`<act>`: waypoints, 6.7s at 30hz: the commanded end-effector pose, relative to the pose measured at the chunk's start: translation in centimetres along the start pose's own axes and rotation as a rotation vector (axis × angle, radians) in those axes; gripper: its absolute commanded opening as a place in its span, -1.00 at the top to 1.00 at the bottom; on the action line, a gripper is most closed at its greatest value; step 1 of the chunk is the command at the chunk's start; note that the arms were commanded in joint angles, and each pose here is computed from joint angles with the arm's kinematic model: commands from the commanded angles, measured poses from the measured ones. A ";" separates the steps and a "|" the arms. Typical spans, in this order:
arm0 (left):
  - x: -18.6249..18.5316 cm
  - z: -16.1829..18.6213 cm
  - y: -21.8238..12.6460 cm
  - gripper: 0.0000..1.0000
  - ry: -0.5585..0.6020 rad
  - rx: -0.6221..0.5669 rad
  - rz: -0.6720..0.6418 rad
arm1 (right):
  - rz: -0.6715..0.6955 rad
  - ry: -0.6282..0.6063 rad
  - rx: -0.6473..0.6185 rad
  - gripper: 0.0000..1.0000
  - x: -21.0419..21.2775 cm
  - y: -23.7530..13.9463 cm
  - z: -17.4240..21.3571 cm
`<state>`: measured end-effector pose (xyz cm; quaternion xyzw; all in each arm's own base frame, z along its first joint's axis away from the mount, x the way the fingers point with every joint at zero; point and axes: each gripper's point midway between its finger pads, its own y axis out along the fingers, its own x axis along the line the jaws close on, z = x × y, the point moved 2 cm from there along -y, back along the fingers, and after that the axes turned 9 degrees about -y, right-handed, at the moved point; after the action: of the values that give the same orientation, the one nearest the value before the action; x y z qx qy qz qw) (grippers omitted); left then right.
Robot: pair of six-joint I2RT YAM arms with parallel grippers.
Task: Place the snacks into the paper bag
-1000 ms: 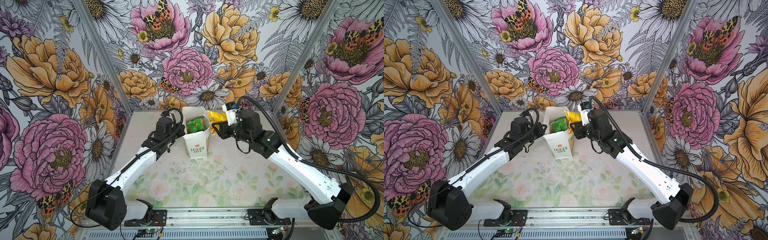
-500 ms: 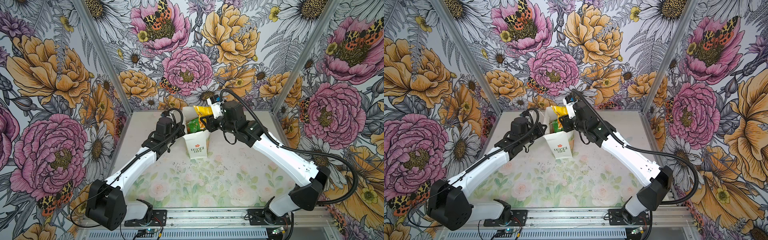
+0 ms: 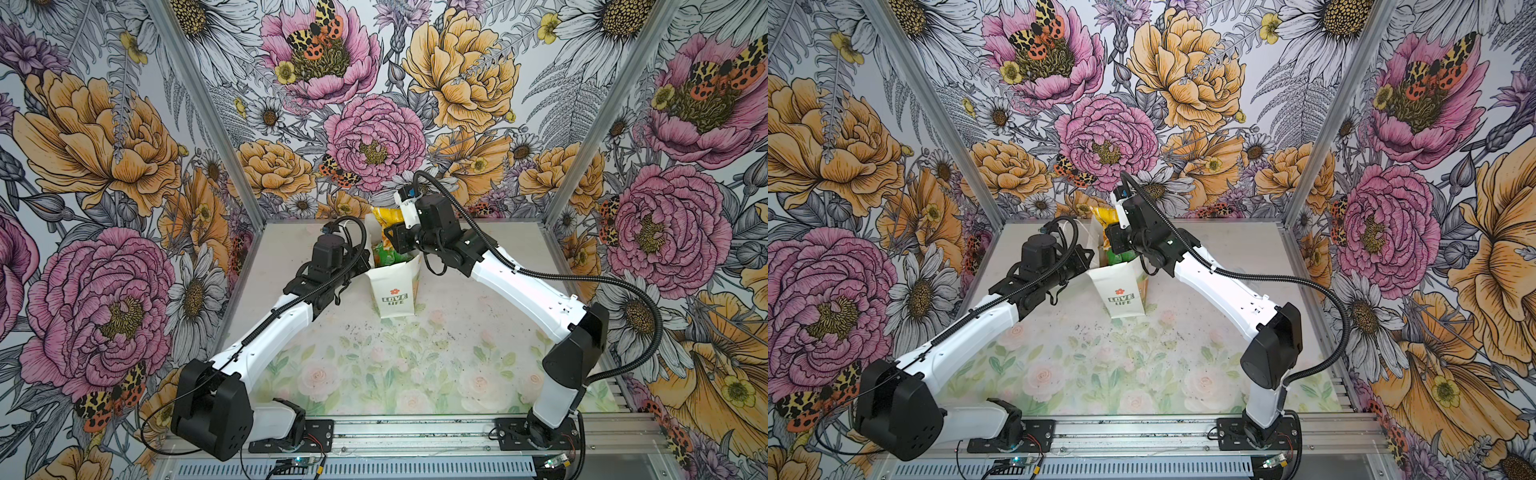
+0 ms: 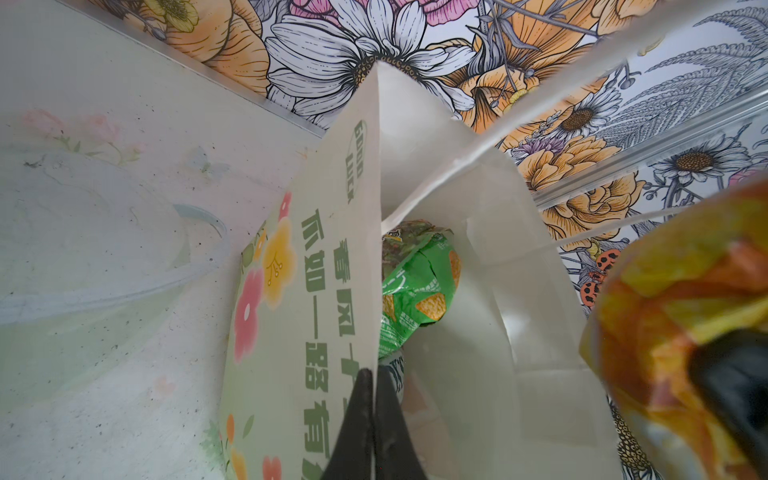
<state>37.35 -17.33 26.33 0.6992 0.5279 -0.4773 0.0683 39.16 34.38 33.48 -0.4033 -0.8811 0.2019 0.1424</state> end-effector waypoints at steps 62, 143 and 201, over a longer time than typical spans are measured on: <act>-2.3 -1.1 -1.0 1.00 0.012 -0.044 0.077 | -0.006 0.050 0.239 0.18 2.7 -0.9 6.0; -2.6 -3.1 -5.6 0.33 0.016 -0.146 0.108 | -0.115 0.231 0.345 -0.18 1.8 2.5 6.6; -1.1 -6.4 -12.3 -0.98 0.155 -0.376 0.043 | 0.491 -0.014 -0.072 -0.49 -16.8 -19.4 11.0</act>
<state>31.30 -9.80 35.34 0.7245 0.5804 -0.3348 0.1617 31.98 8.31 30.44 -0.5846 -0.7706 0.2331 0.1006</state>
